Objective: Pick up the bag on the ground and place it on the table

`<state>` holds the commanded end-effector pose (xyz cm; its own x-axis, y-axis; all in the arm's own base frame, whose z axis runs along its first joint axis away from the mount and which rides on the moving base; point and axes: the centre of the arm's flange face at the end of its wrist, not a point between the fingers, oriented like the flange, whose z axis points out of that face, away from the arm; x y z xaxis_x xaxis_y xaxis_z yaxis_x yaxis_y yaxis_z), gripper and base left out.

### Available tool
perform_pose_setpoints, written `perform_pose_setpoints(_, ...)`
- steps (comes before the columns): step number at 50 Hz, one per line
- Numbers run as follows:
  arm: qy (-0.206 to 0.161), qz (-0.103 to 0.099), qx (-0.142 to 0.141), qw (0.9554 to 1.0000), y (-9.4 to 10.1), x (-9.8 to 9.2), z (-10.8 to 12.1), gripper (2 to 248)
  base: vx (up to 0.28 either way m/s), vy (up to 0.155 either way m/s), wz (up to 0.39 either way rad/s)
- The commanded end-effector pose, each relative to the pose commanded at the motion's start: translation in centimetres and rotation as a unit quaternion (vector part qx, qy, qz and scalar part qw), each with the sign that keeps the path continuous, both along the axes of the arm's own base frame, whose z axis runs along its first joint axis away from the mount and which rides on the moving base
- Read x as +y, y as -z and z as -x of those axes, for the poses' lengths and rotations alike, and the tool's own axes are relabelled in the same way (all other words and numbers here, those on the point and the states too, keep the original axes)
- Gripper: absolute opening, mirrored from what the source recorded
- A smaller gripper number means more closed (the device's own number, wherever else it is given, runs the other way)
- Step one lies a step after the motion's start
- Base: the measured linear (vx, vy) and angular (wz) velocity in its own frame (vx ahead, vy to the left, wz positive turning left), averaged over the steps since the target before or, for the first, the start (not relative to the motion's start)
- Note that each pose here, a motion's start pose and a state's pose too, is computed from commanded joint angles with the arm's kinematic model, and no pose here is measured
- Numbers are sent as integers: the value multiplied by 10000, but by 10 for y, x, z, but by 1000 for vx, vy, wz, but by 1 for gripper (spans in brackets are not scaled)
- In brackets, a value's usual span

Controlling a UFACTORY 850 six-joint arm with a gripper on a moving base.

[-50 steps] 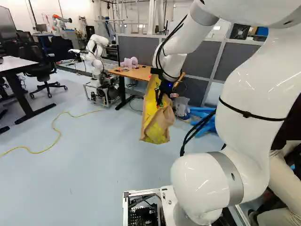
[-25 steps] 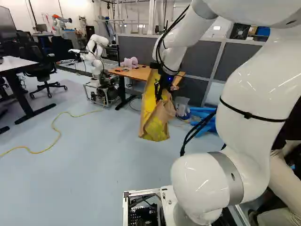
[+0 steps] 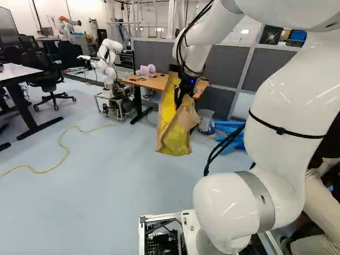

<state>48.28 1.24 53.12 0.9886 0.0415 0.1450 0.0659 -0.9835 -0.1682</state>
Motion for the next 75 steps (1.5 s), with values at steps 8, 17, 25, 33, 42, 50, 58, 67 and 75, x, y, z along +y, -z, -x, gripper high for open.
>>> perform_pose_setpoints(8, -29, -30, 64, 10000, -12, -1, -2, 22, 0, 0, 0)
perform_pose_setpoints(17, -59, -62, 136, 9999, -25, -2, -3, 22, 0, 0, 0)
perform_pose_setpoints(25, -85, -90, 199, 9997, -37, -3, -5, 22, 0, 0, 0)
perform_pose_setpoints(33, -111, -117, 261, 9995, -49, -4, -6, 22, 0, 0, 0)
perform_pose_setpoints(42, -143, -146, 330, 9992, -63, -5, -7, 22, 0, 0, 0)
perform_pose_setpoints(50, -171, -171, 390, 9989, -75, -6, -7, 22, 0, 0, 0)
perform_pose_setpoints(58, -200, -194, 449, 9986, -88, -7, -8, 22, 0, 0, 0)
perform_pose_setpoints(67, -238, -219, 514, 9982, -102, -8, -9, 22, 0, 0, 0)
perform_pose_setpoints(75, -274, -240, 570, 9977, -115, -9, -10, 22, 0, 0, 0)
